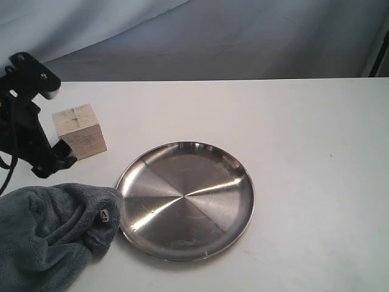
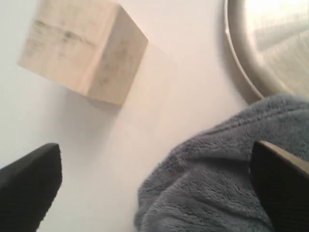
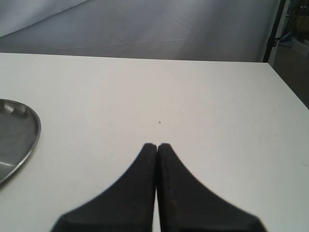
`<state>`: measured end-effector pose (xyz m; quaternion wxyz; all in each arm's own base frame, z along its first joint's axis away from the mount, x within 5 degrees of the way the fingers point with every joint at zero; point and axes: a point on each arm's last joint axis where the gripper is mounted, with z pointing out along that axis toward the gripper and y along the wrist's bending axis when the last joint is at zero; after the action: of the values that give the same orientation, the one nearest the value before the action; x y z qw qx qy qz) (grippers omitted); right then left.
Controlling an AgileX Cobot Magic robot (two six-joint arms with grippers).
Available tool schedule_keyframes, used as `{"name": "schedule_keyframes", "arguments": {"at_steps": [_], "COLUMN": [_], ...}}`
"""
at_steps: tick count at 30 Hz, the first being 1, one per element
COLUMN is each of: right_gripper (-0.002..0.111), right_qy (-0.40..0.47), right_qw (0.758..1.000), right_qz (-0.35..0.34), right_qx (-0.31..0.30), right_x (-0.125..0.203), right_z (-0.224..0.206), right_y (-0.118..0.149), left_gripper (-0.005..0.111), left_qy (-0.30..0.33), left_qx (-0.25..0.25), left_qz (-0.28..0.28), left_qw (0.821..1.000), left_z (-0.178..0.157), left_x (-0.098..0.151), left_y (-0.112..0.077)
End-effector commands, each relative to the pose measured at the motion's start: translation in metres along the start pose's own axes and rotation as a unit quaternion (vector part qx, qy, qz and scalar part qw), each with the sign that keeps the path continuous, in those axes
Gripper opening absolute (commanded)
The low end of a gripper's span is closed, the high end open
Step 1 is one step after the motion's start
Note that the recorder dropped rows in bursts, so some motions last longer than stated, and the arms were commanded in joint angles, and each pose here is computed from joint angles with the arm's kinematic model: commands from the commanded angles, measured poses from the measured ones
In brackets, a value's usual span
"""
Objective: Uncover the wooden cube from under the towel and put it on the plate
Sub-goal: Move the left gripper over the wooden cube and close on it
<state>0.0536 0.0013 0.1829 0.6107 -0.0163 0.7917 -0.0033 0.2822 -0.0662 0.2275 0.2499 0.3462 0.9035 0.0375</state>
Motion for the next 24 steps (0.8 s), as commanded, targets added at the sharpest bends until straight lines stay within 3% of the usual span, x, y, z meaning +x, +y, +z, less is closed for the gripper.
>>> {"name": "schedule_keyframes", "arguments": {"at_steps": [1,11,15,17,20,24], "right_gripper": [0.0,0.0,0.0,0.0,0.0,0.0], "right_qy": [-0.005,-0.005,-0.005,-0.005,-0.005,-0.005], "right_qw": [1.0,1.0,1.0,1.0,1.0,1.0], "right_qz": [-0.001,-0.001,-0.001,-0.001,-0.001,-0.001], "right_qx": [0.0,0.0,0.0,0.0,0.0,0.0], "right_x": [0.0,0.0,0.0,0.0,0.0,0.0], "right_z": [0.0,0.0,0.0,0.0,0.0,0.0], "right_y": [0.0,0.0,0.0,0.0,0.0,0.0], "left_gripper": [0.104,0.1,0.073,0.05,-0.001,0.0], "left_qy": [-0.057,-0.155,-0.212,-0.234,-0.259,-0.263], "left_qx": [-0.049,-0.115,-0.139,-0.149,-0.173,-0.204], "left_qz": [0.018,0.05,0.05,0.052,0.068,0.053], "left_qw": [0.997,0.98,0.966,0.959,0.948,0.942], "left_z": [-0.023,-0.032,-0.037,-0.04,-0.043,-0.048], "left_x": [-0.01,-0.027,-0.037,-0.041,-0.044,-0.042], "left_y": [0.009,0.019,0.022,0.023,0.029,0.051]}}
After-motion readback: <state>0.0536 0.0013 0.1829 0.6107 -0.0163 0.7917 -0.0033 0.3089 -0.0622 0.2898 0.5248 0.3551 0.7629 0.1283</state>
